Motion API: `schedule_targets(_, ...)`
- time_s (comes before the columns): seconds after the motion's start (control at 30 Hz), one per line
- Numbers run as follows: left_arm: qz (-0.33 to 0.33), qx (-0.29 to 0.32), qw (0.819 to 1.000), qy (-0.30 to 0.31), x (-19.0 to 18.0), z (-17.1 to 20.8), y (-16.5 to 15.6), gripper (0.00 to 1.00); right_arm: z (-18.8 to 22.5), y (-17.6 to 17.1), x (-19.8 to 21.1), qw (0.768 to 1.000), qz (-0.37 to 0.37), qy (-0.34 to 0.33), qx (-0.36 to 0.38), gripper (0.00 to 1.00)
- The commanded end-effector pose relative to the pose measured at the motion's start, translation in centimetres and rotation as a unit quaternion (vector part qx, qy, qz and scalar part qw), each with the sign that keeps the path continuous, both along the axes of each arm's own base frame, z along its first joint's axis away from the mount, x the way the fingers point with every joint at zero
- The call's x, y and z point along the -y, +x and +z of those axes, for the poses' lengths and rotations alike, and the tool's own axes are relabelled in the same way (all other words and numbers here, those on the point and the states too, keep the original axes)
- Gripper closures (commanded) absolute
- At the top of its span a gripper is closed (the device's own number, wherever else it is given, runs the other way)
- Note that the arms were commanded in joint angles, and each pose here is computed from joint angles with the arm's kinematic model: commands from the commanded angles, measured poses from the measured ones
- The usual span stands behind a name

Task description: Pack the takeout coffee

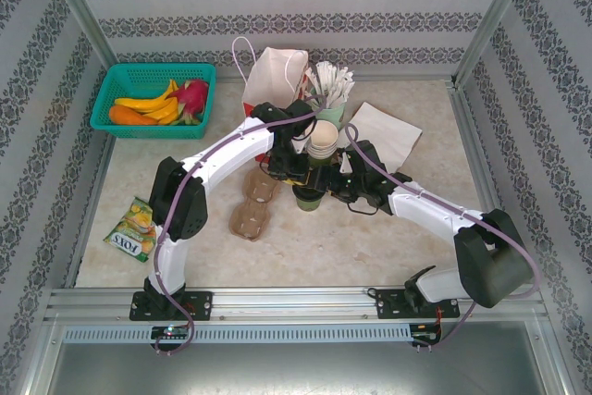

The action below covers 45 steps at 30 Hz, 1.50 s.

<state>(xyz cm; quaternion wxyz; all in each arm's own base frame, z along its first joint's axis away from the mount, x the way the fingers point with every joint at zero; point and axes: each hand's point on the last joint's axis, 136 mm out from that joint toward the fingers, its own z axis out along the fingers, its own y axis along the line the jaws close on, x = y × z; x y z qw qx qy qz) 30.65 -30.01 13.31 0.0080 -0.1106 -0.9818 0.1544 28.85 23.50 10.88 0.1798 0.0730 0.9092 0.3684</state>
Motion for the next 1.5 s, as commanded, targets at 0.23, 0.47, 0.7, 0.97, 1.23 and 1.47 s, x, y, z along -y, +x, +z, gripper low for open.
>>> schedule_targets(0.23,-0.033,0.022,0.997,-0.063,1.3,2.7,-0.9,0.79,-2.8,-1.2,1.2,0.998,-0.001,-0.059,-0.033,0.33)
schedule_targets(0.47,-0.037,0.042,0.995,-0.078,1.1,3.8,-0.9,0.79,-2.8,-1.2,1.2,0.998,0.0,-0.062,-0.033,0.33)
schedule_targets(0.7,-0.038,0.083,0.993,-0.075,-0.3,5.5,-0.1,0.78,-2.9,-1.3,1.3,0.997,0.0,-0.064,-0.034,0.33)
schedule_targets(0.97,0.003,0.16,0.986,-0.054,-2.6,6.2,1.3,0.58,-1.4,-1.1,0.4,0.998,0.022,-0.047,-0.017,0.24)
schedule_targets(1.23,0.116,0.212,0.967,0.078,-9.2,4.3,2.2,0.13,1.6,-0.5,0.0,0.998,0.041,-0.044,0.031,0.14)
schedule_targets(1.47,0.15,0.176,0.966,0.116,-10.8,1.2,1.8,0.01,2.7,-0.5,0.0,0.996,0.04,-0.06,0.061,0.02)
